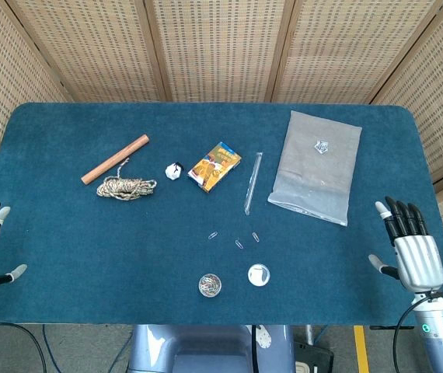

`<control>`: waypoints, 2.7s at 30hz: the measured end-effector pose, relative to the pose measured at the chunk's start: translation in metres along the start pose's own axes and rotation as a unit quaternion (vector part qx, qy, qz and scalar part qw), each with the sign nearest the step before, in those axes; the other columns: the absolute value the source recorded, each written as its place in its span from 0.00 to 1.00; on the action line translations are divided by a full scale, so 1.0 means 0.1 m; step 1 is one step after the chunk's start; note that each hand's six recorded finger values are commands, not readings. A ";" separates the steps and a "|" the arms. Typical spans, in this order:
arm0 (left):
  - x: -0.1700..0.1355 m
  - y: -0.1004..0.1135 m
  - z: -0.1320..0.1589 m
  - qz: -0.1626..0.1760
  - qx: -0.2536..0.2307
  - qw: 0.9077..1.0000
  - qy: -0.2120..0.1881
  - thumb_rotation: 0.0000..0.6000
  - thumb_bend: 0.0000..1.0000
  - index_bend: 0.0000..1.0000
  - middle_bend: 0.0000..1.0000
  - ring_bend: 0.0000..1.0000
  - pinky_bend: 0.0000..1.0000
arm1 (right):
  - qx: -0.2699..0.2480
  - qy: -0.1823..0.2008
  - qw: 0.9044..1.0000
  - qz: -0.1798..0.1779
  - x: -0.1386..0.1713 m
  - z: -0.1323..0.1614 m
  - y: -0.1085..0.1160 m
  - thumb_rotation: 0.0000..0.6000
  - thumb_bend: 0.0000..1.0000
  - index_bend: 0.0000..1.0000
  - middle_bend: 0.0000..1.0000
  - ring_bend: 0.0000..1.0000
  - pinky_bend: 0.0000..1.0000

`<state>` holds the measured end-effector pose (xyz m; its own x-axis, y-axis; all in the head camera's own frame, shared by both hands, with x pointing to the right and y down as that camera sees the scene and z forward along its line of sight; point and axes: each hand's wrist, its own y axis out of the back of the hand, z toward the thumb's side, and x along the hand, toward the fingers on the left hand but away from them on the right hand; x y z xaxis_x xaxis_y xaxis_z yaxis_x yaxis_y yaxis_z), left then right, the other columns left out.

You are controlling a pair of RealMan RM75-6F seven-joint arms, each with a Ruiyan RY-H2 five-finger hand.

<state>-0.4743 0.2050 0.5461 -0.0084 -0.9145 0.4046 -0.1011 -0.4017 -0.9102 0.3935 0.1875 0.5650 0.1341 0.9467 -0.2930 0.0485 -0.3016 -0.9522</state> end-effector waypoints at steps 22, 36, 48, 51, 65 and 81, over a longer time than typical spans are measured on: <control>0.15 -0.10 -0.08 -0.009 0.005 1.000 0.022 1.00 0.00 0.00 0.00 0.00 0.00 | -0.014 0.287 0.941 0.181 -1.03 1.68 -0.55 1.00 0.93 0.35 0.00 0.00 0.00; 0.22 -0.20 -0.12 -0.023 0.014 0.999 0.035 1.00 0.00 0.00 0.00 0.00 0.00 | 0.073 0.304 0.924 0.218 -1.22 2.04 -1.25 1.00 0.93 0.37 0.00 0.00 0.00; 0.25 -0.25 -0.10 -0.029 0.017 0.999 0.033 1.00 0.00 0.00 0.00 0.00 0.00 | 0.081 0.303 0.923 0.225 -1.16 2.04 -1.44 1.00 0.93 0.37 0.00 0.00 0.00; 0.25 -0.24 -0.09 -0.028 0.017 0.999 0.032 1.00 0.00 0.00 0.00 0.00 0.00 | 0.081 0.298 0.924 0.225 -1.18 2.02 -1.47 1.00 0.93 0.37 0.00 0.00 0.00; 0.23 -0.24 -0.09 -0.028 0.017 0.999 0.032 1.00 0.00 0.00 0.00 0.00 0.00 | 0.087 0.286 0.923 0.242 -1.13 1.95 -1.59 1.00 0.93 0.38 0.00 0.00 0.00; 0.26 -0.27 -0.12 -0.034 0.016 0.999 0.036 1.00 0.00 0.00 0.00 0.00 0.00 | 0.121 0.232 0.935 0.241 -1.27 1.46 -1.56 1.00 0.93 0.42 0.00 0.00 0.00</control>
<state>-0.4834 0.1929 0.5816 -0.0751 -0.8799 0.4692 -0.0712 -0.4646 -0.8827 0.2240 0.1308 0.7379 0.5005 0.5392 -0.6773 -0.3452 -0.5932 -0.7273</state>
